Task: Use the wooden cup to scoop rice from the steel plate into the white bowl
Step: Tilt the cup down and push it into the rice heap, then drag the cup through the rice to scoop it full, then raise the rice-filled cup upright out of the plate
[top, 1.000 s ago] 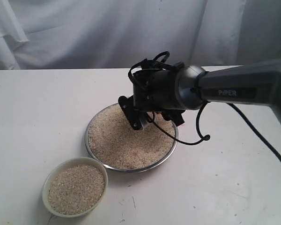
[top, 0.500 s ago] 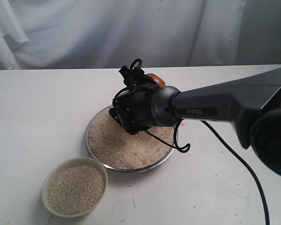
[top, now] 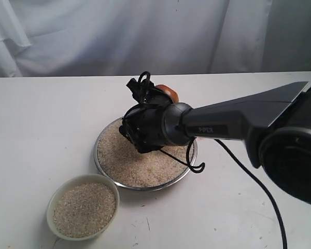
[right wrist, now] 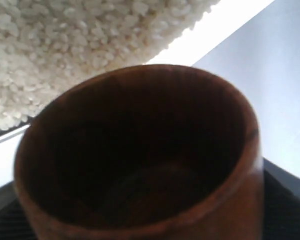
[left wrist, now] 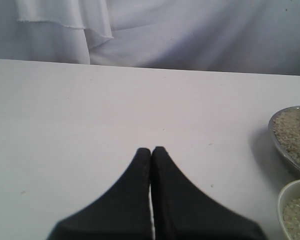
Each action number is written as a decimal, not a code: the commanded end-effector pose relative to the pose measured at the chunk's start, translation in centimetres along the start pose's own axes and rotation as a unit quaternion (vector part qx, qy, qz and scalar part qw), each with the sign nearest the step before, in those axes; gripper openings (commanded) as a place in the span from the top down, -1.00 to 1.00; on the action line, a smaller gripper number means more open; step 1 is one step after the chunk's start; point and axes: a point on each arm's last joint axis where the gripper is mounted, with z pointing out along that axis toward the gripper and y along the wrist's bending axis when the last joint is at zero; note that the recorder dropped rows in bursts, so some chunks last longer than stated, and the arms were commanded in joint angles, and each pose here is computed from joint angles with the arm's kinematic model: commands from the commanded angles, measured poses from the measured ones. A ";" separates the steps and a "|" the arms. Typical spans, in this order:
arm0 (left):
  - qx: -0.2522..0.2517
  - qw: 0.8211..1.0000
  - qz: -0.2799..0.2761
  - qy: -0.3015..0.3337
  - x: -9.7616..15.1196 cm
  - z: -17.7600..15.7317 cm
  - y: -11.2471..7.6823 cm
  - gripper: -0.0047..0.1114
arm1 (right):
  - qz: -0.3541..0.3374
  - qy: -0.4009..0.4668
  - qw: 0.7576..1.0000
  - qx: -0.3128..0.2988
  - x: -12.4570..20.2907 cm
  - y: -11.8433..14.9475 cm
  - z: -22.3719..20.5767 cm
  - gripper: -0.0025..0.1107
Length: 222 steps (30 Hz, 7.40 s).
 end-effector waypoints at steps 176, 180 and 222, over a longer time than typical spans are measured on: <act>0.001 1.000 0.001 -0.007 0.0 0.0 0.0 0.92 | 0.251 -0.388 0.857 -0.228 -2.6 1.9 0.3 0.96; 0.001 1.000 0.001 -0.007 0.0 0.0 0.0 0.92 | 0.291 -0.407 0.831 -0.245 -2.0 2.2 0.9 0.96; 0.001 1.000 0.001 -0.007 0.0 0.0 0.0 0.92 | 0.423 -0.543 0.671 -0.276 1.9 3.3 2.9 0.96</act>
